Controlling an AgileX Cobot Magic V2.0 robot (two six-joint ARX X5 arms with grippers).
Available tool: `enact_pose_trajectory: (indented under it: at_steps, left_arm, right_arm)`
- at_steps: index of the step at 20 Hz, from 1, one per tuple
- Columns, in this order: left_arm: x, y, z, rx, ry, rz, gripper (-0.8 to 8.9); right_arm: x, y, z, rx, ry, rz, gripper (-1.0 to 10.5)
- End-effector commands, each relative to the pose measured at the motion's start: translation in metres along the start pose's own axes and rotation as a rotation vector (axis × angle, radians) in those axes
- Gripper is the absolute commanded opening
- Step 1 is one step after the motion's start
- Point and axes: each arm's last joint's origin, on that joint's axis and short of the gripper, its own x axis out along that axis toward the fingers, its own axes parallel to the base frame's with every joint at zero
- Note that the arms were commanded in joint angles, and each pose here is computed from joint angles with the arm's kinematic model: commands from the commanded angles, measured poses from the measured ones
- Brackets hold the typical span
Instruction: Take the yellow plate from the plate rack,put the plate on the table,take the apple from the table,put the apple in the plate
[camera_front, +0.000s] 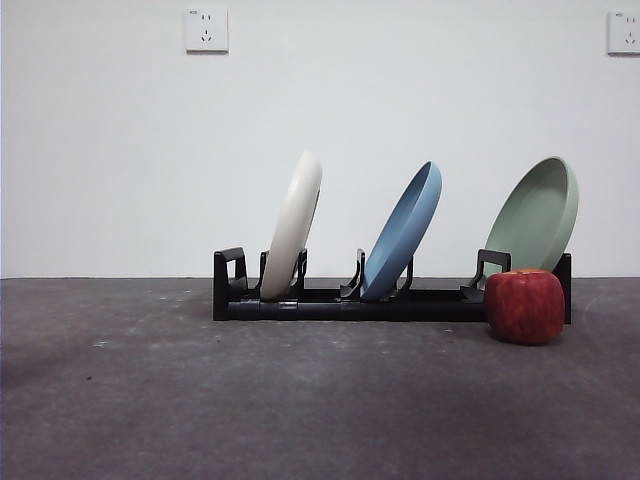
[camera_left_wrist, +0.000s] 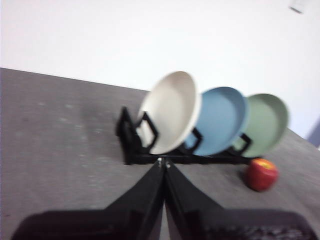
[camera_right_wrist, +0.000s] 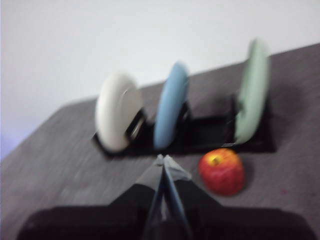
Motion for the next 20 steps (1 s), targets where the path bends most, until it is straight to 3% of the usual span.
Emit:
enact_pose_trajectory:
  at_steps: [1, 6, 11, 15, 17, 20]
  left_arm:
    - [-0.001, -0.007, 0.015, 0.027, 0.043, -0.062, -0.06]
    - [0.001, -0.019, 0.041, 0.044, 0.173, -0.208, -0.06]
    - [0.003, -0.027, 0.056, 0.041, 0.314, -0.346, -0.06]
    - [0.002, -0.030, 0.063, 0.055, 0.391, -0.376, -0.06]
    - [0.002, -0.031, 0.064, 0.052, 0.400, -0.375, -0.04]
    - [0.002, -0.031, 0.065, 0.052, 0.399, -0.375, 0.35]
  right_arm:
    - [-0.002, 0.008, 0.020, -0.112, 0.085, 0.062, -0.1]
    - [-0.002, 0.019, 0.048, -0.169, 0.275, 0.152, -0.1]
    - [-0.003, 0.024, 0.064, -0.193, 0.447, 0.185, -0.1]
    - [0.000, 0.025, 0.066, -0.186, 0.522, 0.193, -0.1]
    - [0.002, 0.025, 0.066, -0.183, 0.528, 0.193, 0.2]
    - [0.002, 0.024, 0.066, -0.183, 0.528, 0.192, 2.2]
